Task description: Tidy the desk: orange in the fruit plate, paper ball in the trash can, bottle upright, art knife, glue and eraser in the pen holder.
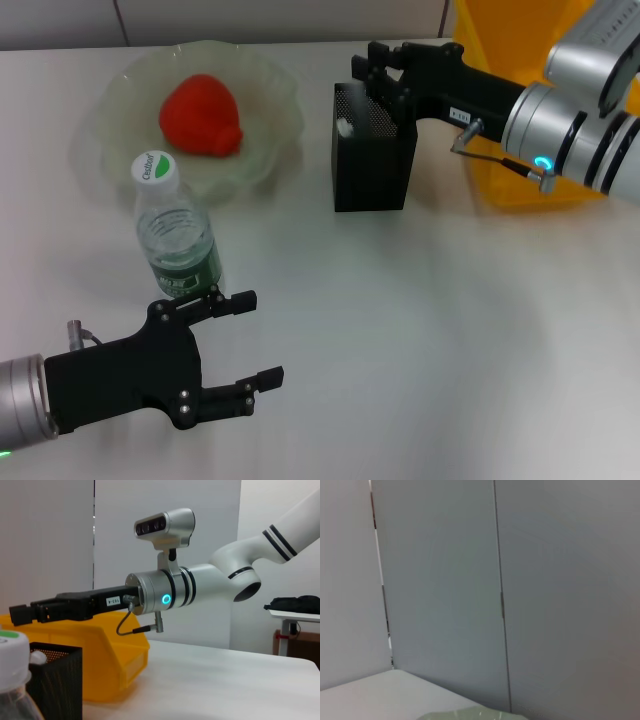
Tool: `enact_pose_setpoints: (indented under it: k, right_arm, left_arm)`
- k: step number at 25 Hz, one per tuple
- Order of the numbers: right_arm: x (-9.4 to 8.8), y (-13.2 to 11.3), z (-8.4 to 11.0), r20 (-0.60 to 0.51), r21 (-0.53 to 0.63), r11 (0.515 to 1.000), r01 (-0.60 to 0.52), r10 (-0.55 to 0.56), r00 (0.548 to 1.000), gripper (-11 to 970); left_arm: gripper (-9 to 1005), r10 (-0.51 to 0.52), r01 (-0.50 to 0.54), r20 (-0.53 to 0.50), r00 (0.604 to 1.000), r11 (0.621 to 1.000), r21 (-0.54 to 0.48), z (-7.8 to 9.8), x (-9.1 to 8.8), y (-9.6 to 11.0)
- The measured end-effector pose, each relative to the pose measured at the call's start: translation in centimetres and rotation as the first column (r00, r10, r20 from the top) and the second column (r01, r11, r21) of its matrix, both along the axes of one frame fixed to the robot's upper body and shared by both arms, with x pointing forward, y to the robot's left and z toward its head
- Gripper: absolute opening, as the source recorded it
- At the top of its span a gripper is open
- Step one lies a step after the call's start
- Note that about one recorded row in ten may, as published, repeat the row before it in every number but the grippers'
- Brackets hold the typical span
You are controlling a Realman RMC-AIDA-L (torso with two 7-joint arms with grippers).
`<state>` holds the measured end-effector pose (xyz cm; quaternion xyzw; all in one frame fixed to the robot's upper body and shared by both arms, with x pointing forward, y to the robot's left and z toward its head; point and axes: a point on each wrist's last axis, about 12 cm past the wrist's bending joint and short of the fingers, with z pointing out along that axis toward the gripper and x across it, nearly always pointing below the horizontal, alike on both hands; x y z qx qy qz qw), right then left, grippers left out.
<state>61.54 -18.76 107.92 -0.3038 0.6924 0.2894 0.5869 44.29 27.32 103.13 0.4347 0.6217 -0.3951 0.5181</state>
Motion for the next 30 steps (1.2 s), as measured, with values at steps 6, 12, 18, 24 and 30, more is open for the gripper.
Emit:
enact_pose_setpoints:
  k: [6,12,18,24,30]
  right_arm:
    - [-1.3,-1.0,-0.6,0.0,0.036,0.999,-0.01,0.01,1.0,213]
    - [-3.9,-4.7,0.0,0.061,0.179,0.984,0.006,-0.017,0.998,277]
    - [-10.4,-10.9,1.3,0.062,0.16,0.972,-0.171,0.163,0.985,554]
    - [-15.4,-11.1,1.0,-0.034,0.091,0.829,-0.552,0.557,0.83,746]
    - [-15.8,-9.6,0.2,-0.093,0.078,0.783,-0.617,0.622,0.778,774]
  left_arm:
    - [814,-0.003,0.003,0.002,1.0,1.0,-0.006,0.1,0.0,0.0]
    - [815,-0.01,0.01,0.004,1.0,1.0,-0.021,0.2,-0.3,0.1]
    - [814,-0.023,0.023,0.009,1.0,0.999,-0.033,0.5,-0.7,0.5]
    - [815,-0.054,0.055,0.008,0.998,0.998,-0.04,0.9,-0.9,1.0]
    - [814,-0.09,0.09,-0.01,0.996,0.996,-0.015,0.7,-1.1,1.0]
